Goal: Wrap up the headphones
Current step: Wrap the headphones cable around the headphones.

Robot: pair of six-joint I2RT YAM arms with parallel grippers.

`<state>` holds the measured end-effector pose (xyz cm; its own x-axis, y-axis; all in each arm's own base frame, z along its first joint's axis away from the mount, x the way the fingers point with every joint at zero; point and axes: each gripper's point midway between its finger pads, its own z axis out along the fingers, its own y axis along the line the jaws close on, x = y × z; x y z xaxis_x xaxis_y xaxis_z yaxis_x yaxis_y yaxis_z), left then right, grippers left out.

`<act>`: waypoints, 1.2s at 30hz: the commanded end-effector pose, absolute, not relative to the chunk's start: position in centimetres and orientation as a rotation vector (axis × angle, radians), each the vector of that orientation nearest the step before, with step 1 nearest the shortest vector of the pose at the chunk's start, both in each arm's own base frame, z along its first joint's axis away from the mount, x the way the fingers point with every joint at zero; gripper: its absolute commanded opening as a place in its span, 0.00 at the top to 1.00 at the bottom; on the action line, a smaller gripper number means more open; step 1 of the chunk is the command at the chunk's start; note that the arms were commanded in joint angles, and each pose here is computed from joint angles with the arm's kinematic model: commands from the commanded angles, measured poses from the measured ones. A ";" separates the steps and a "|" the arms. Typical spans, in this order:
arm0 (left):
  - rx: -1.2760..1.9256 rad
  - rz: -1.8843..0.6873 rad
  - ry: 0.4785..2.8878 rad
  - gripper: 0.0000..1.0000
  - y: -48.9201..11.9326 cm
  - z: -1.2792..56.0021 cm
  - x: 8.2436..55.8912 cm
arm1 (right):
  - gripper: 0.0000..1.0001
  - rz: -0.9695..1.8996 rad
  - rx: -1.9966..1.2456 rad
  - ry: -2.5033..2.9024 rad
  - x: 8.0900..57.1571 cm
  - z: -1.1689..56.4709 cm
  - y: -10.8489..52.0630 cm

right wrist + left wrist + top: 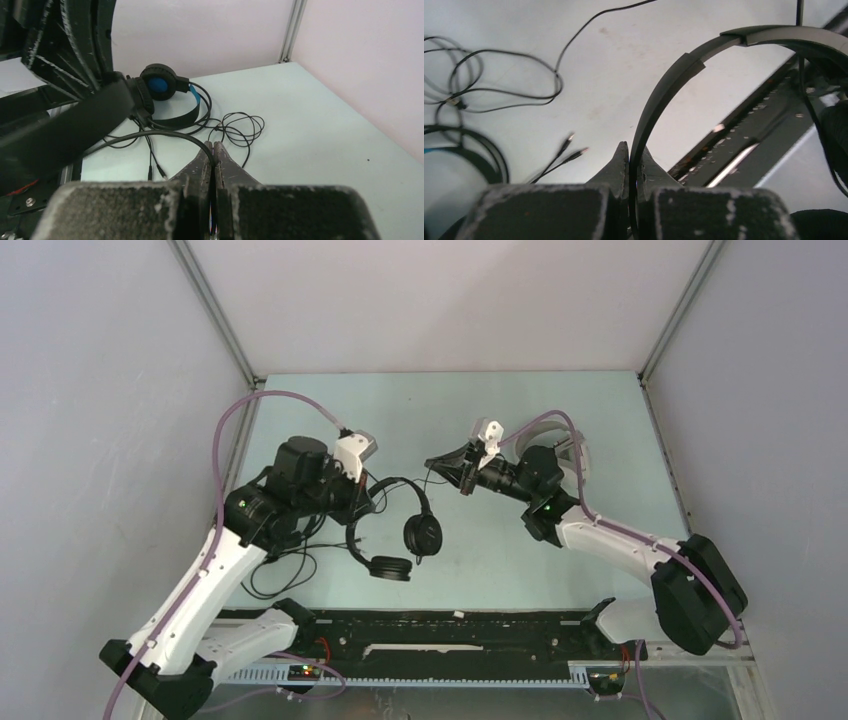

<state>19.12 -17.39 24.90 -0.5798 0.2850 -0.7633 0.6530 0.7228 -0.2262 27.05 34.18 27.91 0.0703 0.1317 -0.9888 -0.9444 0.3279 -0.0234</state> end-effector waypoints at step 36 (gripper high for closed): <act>0.363 0.257 2.111 1.00 -7.7 27.3 26.0 | 0.85 1.663 -1.001 1.443 18.9 34.0 39.7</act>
<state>24.84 -7.38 24.38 -0.5721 0.4510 -0.6851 0.2506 0.8914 0.3776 19.56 38.91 29.67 -0.4587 -0.0622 -0.8864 -0.8874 -0.0203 0.4606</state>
